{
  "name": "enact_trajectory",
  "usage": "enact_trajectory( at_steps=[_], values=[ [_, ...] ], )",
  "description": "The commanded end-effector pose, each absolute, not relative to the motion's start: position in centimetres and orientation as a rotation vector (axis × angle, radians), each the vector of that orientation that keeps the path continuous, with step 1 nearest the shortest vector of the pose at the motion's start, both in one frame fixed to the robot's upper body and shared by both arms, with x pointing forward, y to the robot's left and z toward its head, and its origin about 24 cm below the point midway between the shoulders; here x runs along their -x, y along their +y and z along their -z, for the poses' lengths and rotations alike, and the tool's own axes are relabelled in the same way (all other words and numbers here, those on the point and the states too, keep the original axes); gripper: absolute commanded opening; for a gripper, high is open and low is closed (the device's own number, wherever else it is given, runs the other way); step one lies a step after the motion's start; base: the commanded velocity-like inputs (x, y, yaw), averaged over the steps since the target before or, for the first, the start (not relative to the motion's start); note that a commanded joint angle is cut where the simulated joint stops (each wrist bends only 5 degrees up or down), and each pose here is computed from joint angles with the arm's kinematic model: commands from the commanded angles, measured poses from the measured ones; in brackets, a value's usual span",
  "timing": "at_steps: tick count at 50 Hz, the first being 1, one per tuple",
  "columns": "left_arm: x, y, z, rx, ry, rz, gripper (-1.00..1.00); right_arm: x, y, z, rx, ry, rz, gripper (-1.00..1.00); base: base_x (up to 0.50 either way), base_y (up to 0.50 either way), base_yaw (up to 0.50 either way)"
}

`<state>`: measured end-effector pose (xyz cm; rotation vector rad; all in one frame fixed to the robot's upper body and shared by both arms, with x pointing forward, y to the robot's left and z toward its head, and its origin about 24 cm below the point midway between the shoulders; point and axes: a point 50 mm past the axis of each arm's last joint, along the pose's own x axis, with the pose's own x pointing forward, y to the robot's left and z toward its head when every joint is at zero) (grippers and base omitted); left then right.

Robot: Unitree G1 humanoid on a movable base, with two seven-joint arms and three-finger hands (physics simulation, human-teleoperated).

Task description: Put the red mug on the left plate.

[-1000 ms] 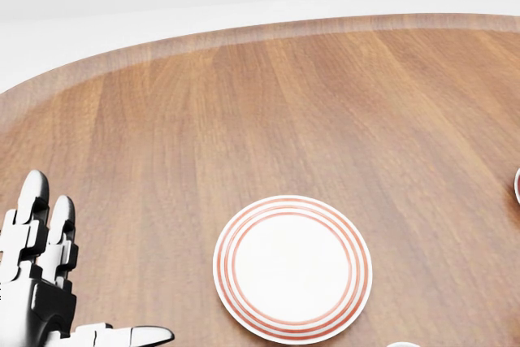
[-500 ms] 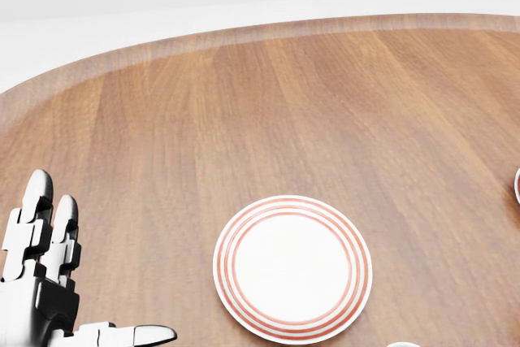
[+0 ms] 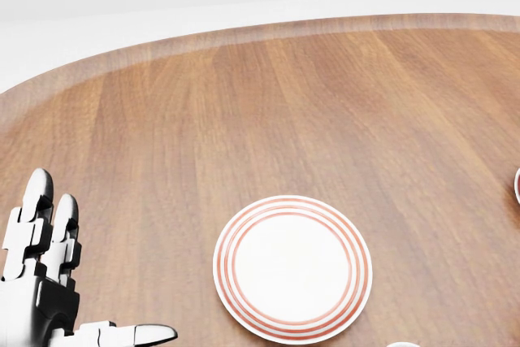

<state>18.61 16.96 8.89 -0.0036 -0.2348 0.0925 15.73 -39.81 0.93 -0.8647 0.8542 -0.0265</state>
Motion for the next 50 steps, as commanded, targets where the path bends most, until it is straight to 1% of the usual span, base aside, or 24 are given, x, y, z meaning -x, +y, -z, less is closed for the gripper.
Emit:
enact_trajectory(
  at_steps=[1, 2, 5, 9, 10, 12, 13, 14, 17, 21, 23, 26, 30, 32, 34, 35, 37, 38, 40, 42, 45, 46, 47, 50],
  values=[
    [-18.6, 17.0, -8.8, 0.003, -0.233, -0.093, 1.00, -19.2, -37.8, -9.3, 1.039, 0.610, 0.150, -1.00, 0.00, 0.00, 0.00],
    [-18.6, 17.0, -8.8, 0.004, -0.233, -0.093, 1.00, -21.3, -36.0, -14.0, 1.134, 0.434, 0.151, -1.00, 0.00, 0.00, 0.00],
    [-18.7, 17.0, -8.8, 0.006, -0.232, -0.092, 1.00, -24.2, -33.0, -19.5, 1.289, 0.220, 0.172, -1.00, 0.00, 0.00, 0.00],
    [-18.7, 17.0, -8.8, 0.005, -0.231, -0.091, 1.00, -27.1, -30.5, -22.5, 1.367, 0.106, 0.155, -1.00, 0.00, 0.00, 0.00],
    [-18.7, 17.0, -8.8, 0.007, -0.231, -0.091, 1.00, -28.5, -29.4, -23.9, 1.380, 0.055, 0.142, -1.00, 0.00, 0.00, 0.00],
    [-18.7, 17.0, -8.8, 0.008, -0.231, -0.092, 1.00, -29.8, -28.3, -25.0, 1.397, 0.014, 0.128, -1.00, 0.00, 0.00, 0.00],
    [-18.7, 17.0, -8.8, 0.008, -0.231, -0.092, 1.00, -29.8, -28.2, -25.1, 1.397, 0.012, 0.129, -1.00, 0.00, 0.00, 0.00],
    [-18.7, 17.0, -8.8, 0.008, -0.231, -0.092, 1.00, -31.3, -26.9, -26.3, 1.411, -0.037, 0.132, -1.00, 0.00, 0.00, 0.00],
    [-18.8, 17.1, -8.7, 0.010, -0.230, -0.092, 1.00, -33.1, -25.2, -27.1, 1.408, -0.088, 0.129, -1.00, 0.00, 0.00, 0.00],
    [-18.7, 17.1, -8.7, 0.011, -0.230, -0.091, 1.00, -35.0, -22.7, -26.5, 1.399, -0.115, 0.089, -1.00, 0.00, 0.00, 0.00],
    [-18.7, 17.2, -8.7, 0.013, -0.229, -0.091, 1.00, -35.0, -20.0, -26.2, 1.370, -0.179, 0.011, -1.00, 0.00, 0.00, 0.00],
    [-18.8, 17.2, -8.7, 0.015, -0.229, -0.089, 1.00, -35.2, -16.7, -26.1, 1.382, -0.242, -0.046, -1.00, 0.00, 0.00, 0.00],
    [-18.7, 17.3, -8.7, 0.021, -0.232, -0.089, 1.00, -36.0, -13.3, -24.7, 1.392, -0.255, -0.111, -1.00, 0.00, 0.00, 0.00],
    [-18.8, 17.3, -8.7, 0.023, -0.232, -0.089, 1.00, -36.4, -12.2, -23.9, 1.385, -0.249, -0.130, -1.00, 0.00, 0.00, 0.00],
    [-18.8, 17.3, -8.7, 0.023, -0.232, -0.089, 1.00, -36.5, -12.2, -23.8, 1.382, -0.245, -0.128, -1.00, 0.00, 0.00, 0.00],
    [-18.8, 17.2, -8.7, 0.019, -0.230, -0.086, 1.00, -37.1, -10.6, -21.6, 1.403, -0.219, -0.173, -1.00, 0.00, 0.00, 0.00],
    [-18.8, 17.1, -8.7, 0.019, -0.230, -0.085, 1.00, -37.3, -10.2, -20.8, 1.405, -0.195, -0.190, -1.00, 0.00, 0.00, 0.00],
    [-18.8, 17.2, -8.7, 0.022, -0.231, -0.085, 1.00, -37.5, -8.7, -18.7, 1.430, -0.182, -0.262, -1.00, 0.00, 0.00, 0.00],
    [-18.8, 17.2, -8.7, 0.022, -0.231, -0.084, 1.00, -37.7, -7.9, -17.5, 1.456, -0.182, -0.299, -1.00, 0.00, 0.00, 0.00],
    [-18.8, 17.2, -8.7, 0.023, -0.231, -0.083, 1.00, -38.0, -6.5, -15.2, 1.472, -0.171, -0.377, -1.00, 0.00, 0.00, 0.00],
    [-18.8, 17.2, -8.7, 0.025, -0.232, -0.082, 1.00, -38.1, -5.8, -14.1, 1.472, -0.165, -0.419, -1.00, 0.00, 0.00, 0.00],
    [-18.7, 17.2, -8.8, 0.028, -0.233, -0.083, 1.00, -37.9, -4.6, -12.5, 1.476, -0.163, -0.486, -1.00, 0.00, 0.00, 0.00],
    [-18.7, 17.3, -8.8, 0.029, -0.233, -0.083, 1.00, -37.9, -4.2, -11.9, 1.476, -0.160, -0.507, -1.00, 0.00, 0.00, 0.00],
    [-18.7, 17.3, -8.8, 0.032, -0.234, -0.083, 1.00, -37.9, -3.2, -10.4, 1.475, -0.139, -0.539, -1.00, 0.00, 0.00, 0.00]
  ],
)
